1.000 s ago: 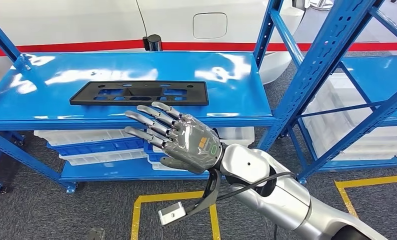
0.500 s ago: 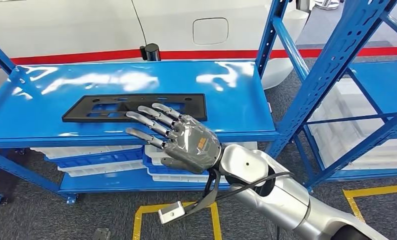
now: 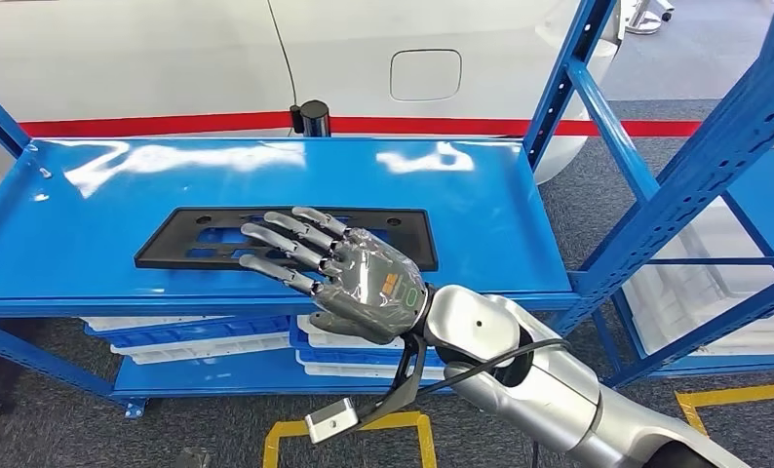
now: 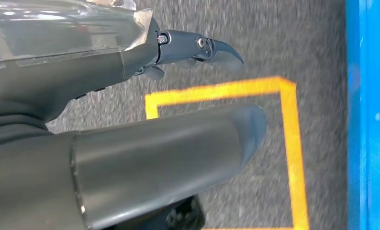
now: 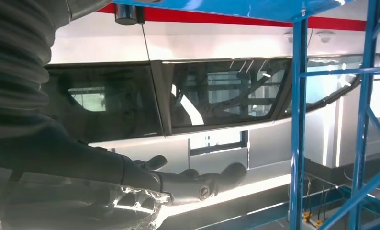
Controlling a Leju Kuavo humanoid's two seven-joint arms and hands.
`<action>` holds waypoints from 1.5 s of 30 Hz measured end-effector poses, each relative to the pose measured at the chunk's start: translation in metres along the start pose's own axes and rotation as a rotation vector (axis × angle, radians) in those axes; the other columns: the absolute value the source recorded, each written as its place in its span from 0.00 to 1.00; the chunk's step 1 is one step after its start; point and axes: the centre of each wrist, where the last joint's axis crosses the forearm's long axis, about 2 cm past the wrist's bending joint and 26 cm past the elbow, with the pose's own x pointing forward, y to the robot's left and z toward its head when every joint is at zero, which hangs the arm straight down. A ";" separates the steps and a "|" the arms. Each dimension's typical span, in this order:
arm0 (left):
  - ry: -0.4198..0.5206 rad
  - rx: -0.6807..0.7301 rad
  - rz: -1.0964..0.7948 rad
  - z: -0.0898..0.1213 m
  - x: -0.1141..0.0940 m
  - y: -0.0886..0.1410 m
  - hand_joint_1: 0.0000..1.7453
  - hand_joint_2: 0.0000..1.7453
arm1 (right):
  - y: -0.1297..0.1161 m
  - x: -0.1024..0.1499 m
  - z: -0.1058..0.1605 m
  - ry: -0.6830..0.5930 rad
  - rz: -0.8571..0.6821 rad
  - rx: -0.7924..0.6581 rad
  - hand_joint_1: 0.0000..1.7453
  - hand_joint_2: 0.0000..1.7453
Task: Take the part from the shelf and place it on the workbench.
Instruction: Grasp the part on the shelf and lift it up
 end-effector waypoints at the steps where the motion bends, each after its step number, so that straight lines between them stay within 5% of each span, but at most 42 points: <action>1: 0.000 0.001 0.000 0.000 0.000 0.000 0.00 0.00 | 0.001 0.000 0.000 0.000 -0.001 0.002 0.00 1.00; 34: 0.030 0.014 -0.013 -0.002 0.004 -0.001 0.00 0.00 | 0.038 0.031 -0.013 -0.151 0.008 0.182 0.00 1.00; 45: 0.037 0.031 -0.012 -0.002 0.005 -0.001 0.00 0.00 | 0.046 0.030 -0.033 -0.079 -0.012 0.220 0.00 1.00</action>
